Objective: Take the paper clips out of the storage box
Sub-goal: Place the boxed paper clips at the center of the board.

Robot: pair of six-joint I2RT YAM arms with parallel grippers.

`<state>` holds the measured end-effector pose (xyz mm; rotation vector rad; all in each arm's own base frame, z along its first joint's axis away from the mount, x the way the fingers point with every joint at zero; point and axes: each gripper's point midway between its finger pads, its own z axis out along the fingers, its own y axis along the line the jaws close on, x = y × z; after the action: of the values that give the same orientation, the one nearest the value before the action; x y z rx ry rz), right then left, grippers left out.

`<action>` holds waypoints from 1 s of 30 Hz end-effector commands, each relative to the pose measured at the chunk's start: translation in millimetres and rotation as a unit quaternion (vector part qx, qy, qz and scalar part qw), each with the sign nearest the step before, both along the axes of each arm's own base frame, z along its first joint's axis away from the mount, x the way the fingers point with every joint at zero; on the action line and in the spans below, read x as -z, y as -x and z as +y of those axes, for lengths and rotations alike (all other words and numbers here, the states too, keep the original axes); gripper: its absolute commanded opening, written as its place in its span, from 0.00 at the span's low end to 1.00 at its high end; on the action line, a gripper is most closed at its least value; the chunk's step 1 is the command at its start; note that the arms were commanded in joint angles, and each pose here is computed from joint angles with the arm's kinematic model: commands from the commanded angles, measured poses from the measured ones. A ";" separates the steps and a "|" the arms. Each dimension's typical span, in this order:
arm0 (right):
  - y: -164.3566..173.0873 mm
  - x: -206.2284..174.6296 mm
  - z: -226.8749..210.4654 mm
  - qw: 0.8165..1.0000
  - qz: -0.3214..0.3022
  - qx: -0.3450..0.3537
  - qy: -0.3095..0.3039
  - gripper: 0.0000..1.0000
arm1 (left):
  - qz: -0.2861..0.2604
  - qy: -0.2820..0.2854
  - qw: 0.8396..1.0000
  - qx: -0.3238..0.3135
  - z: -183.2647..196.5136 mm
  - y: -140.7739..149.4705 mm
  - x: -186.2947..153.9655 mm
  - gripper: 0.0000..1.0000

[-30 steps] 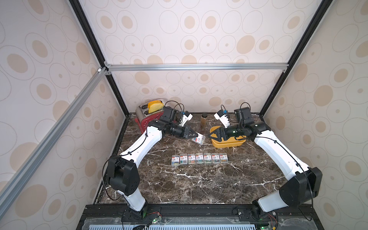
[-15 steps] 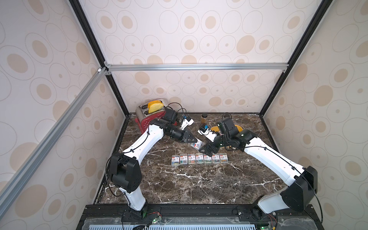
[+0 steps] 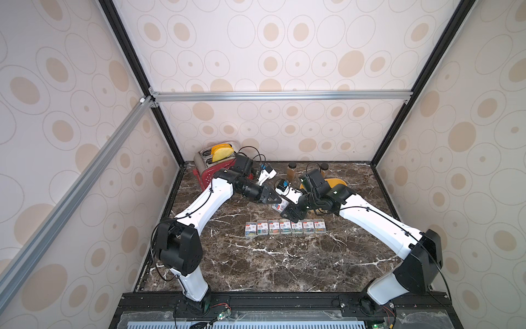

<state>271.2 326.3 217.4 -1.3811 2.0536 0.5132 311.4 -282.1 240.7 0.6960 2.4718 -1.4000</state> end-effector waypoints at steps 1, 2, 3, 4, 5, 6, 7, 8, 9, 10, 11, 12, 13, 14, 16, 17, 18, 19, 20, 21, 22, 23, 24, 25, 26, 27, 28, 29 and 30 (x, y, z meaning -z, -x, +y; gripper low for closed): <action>-9.1 -11.0 5.7 1.000 -0.016 0.008 -0.007 0.70 | -0.011 0.013 1.000 0.014 -4.8 -1.2 -8.6 0.00; -9.6 -10.8 5.6 1.000 -0.016 0.011 -0.007 0.65 | -0.010 0.012 1.000 0.013 -5.0 -1.6 -8.0 0.00; -10.3 -11.1 5.8 1.000 -0.017 0.012 -0.007 0.60 | -0.010 0.013 1.000 0.014 -5.6 -1.9 -7.4 0.00; -11.1 -11.2 5.6 1.000 -0.018 0.015 -0.007 0.55 | -0.011 0.012 1.000 0.012 -5.4 -3.0 -7.0 0.00; -11.4 -10.7 5.1 1.000 -0.018 0.016 -0.005 0.52 | -0.010 0.012 1.000 0.012 -5.6 -3.1 -6.6 0.00; -12.5 -10.1 4.1 1.000 -0.018 0.019 -0.003 0.48 | -0.010 0.011 1.000 0.010 -5.5 -3.9 -5.9 0.00; -12.4 -9.6 3.5 1.000 -0.018 0.021 -0.001 0.47 | -0.010 0.009 1.000 0.009 -5.1 -4.9 -5.0 0.03; -13.9 -9.7 1.3 0.999 -0.019 0.027 0.002 0.45 | -0.012 0.006 1.000 0.006 -4.9 -6.0 -4.6 0.10; -14.6 -9.7 0.0 0.999 -0.020 0.032 0.004 0.43 | -0.016 0.004 1.000 0.004 -4.4 -7.0 -4.7 0.18; -14.5 -8.4 -1.8 0.999 -0.019 0.035 0.008 0.41 | -0.019 0.001 1.000 0.000 -3.8 -8.5 -4.2 0.26; -14.4 -8.1 -3.8 0.999 -0.018 0.038 0.009 0.40 | -0.023 -0.001 1.000 -0.005 -3.3 -10.1 -4.6 0.31; -14.9 -8.9 -6.0 0.999 -0.017 0.044 0.009 0.38 | -0.030 -0.002 0.999 -0.011 -2.9 -12.9 -5.5 0.34; -14.2 -7.2 -8.0 0.999 -0.010 0.048 0.010 0.36 | -0.036 -0.007 0.999 -0.021 -1.4 -15.5 -5.4 0.39; -14.0 -6.8 -10.8 0.999 -0.003 0.053 0.009 0.36 | -0.041 -0.013 0.999 -0.032 0.5 -19.4 -5.3 0.44; -14.1 -2.7 -19.2 0.997 0.014 0.071 0.011 0.36 | -0.055 -0.016 0.997 -0.056 5.0 -27.9 -8.3 0.52; -13.9 -1.8 -23.2 0.997 0.023 0.078 0.011 0.37 | -0.062 -0.018 0.996 -0.066 6.9 -31.7 -9.1 0.56; -13.0 1.6 -28.8 0.995 0.038 0.087 0.012 0.36 | -0.071 -0.021 0.994 -0.076 9.2 -34.6 -11.3 0.59; -13.8 4.0 -35.0 0.994 0.048 0.098 0.013 0.36 | -0.080 -0.024 0.993 -0.084 12.0 -37.3 -13.1 0.62; -14.2 5.9 -41.2 0.992 0.057 0.107 0.014 0.36 | -0.086 -0.029 0.992 -0.091 14.8 -39.3 -14.0 0.65; -14.8 7.9 -48.5 0.990 0.067 0.119 0.016 0.36 | -0.095 -0.035 0.990 -0.098 18.1 -41.5 -15.7 0.68; -17.1 9.7 -58.1 0.987 0.077 0.137 0.019 0.35 | -0.101 -0.043 0.988 -0.107 22.1 -43.7 -15.9 0.71; -18.6 11.4 -66.7 0.984 0.088 0.151 0.022 0.35 | -0.104 -0.048 0.987 -0.114 25.9 -45.5 -16.2 0.73; -19.9 15.2 -77.8 0.980 0.103 0.169 0.027 0.35 | -0.107 -0.052 0.985 -0.123 30.7 -46.7 -17.1 0.76; -20.5 20.2 -89.2 0.974 0.120 0.187 0.035 0.35 | -0.124 -0.048 0.982 -0.136 34.9 -53.5 -22.4 0.78; -21.2 25.0 -99.9 0.969 0.134 0.203 0.042 0.35 | -0.127 -0.049 0.980 -0.145 39.3 -55.3 -23.9 0.78; -21.6 30.6 -112.4 0.962 0.152 0.222 0.049 0.35 | -0.130 -0.049 0.978 -0.155 44.2 -57.5 -25.8 0.79; -20.8 37.2 -123.7 0.954 0.171 0.239 0.054 0.35 | -0.133 -0.048 0.976 -0.165 49.4 -59.1 -27.2 0.81; -19.9 41.8 -132.4 0.949 0.185 0.251 0.057 0.35 | -0.134 -0.048 0.975 -0.170 52.6 -60.0 -27.6 0.83; -19.3 47.7 -143.2 0.941 0.200 0.266 0.060 0.35 | -0.135 -0.049 0.974 -0.175 55.7 -60.2 -27.6 0.84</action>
<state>311.2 209.2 183.0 -0.8675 2.5428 0.4294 361.7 -239.6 257.4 0.4626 2.3653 -1.0476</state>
